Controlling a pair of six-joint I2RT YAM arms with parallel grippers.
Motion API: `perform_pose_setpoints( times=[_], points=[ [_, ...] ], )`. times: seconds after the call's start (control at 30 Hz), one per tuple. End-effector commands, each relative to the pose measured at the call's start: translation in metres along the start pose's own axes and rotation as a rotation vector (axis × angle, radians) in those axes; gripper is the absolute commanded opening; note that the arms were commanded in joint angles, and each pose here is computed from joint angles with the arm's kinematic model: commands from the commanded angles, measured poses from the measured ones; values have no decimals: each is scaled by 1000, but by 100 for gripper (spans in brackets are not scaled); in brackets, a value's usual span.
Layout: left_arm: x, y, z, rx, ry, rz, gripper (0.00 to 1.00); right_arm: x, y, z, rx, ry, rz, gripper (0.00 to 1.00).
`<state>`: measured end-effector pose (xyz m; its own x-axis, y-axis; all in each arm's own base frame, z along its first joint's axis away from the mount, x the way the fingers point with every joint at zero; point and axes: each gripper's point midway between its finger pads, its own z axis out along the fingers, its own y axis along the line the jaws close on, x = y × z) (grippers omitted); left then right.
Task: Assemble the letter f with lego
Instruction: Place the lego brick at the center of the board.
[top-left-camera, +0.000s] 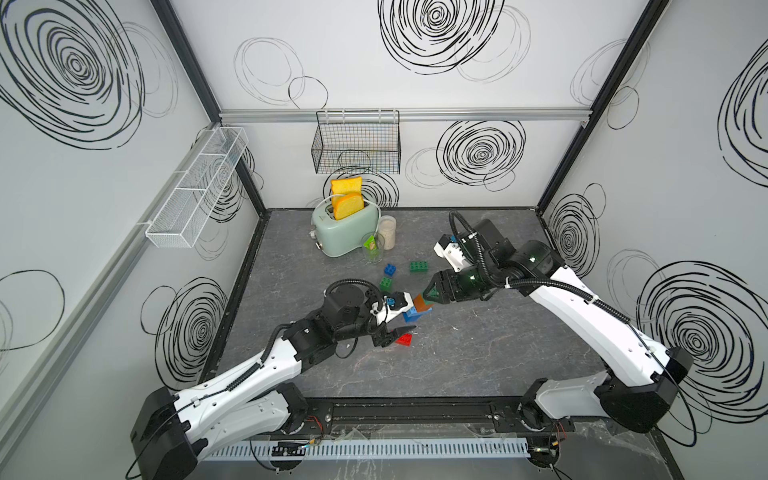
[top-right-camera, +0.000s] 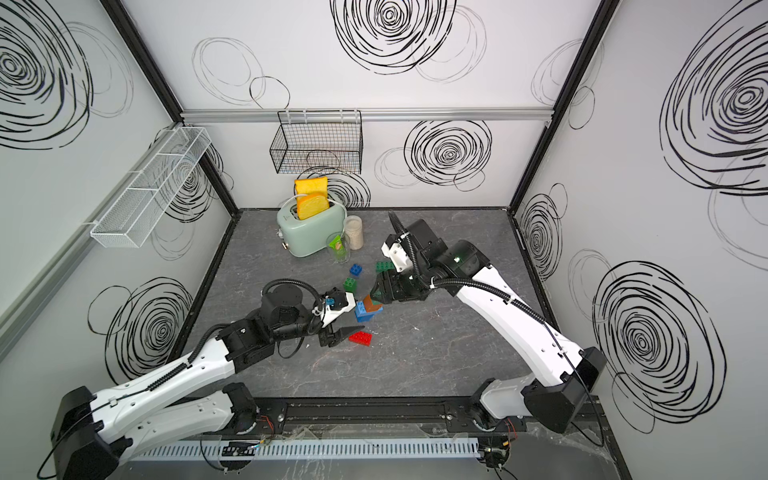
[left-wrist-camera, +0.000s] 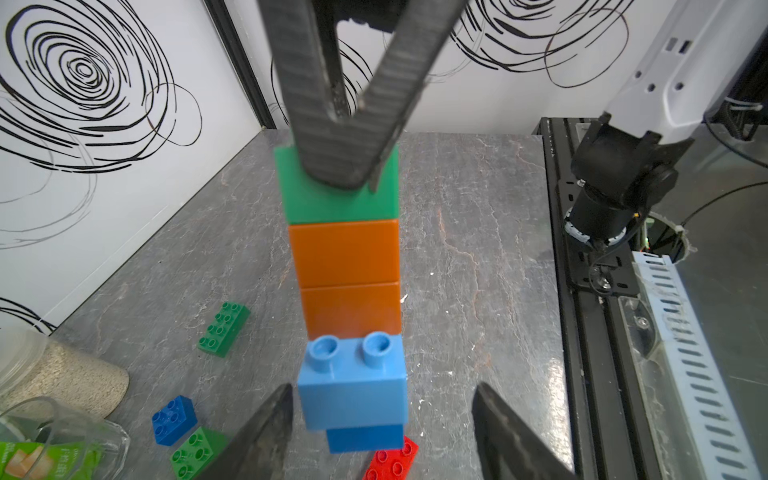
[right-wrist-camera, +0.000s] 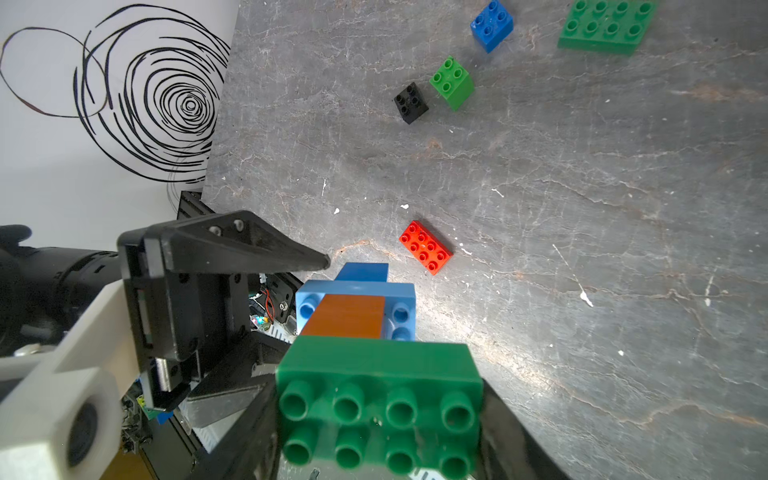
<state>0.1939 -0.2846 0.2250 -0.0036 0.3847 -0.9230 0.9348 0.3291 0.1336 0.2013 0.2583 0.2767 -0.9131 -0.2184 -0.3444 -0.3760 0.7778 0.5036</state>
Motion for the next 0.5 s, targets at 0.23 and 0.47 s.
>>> perform_pose_setpoints(
  times=[0.23, 0.47],
  points=[
    [-21, 1, -2, 6, -61, 6, 67, 3, 5, -5, -32, -4, -16, 50],
    [-22, 8, -1, -29, -71, 2, 63, 5, 6, -3, -42, 5, -20, 50]
  ],
)
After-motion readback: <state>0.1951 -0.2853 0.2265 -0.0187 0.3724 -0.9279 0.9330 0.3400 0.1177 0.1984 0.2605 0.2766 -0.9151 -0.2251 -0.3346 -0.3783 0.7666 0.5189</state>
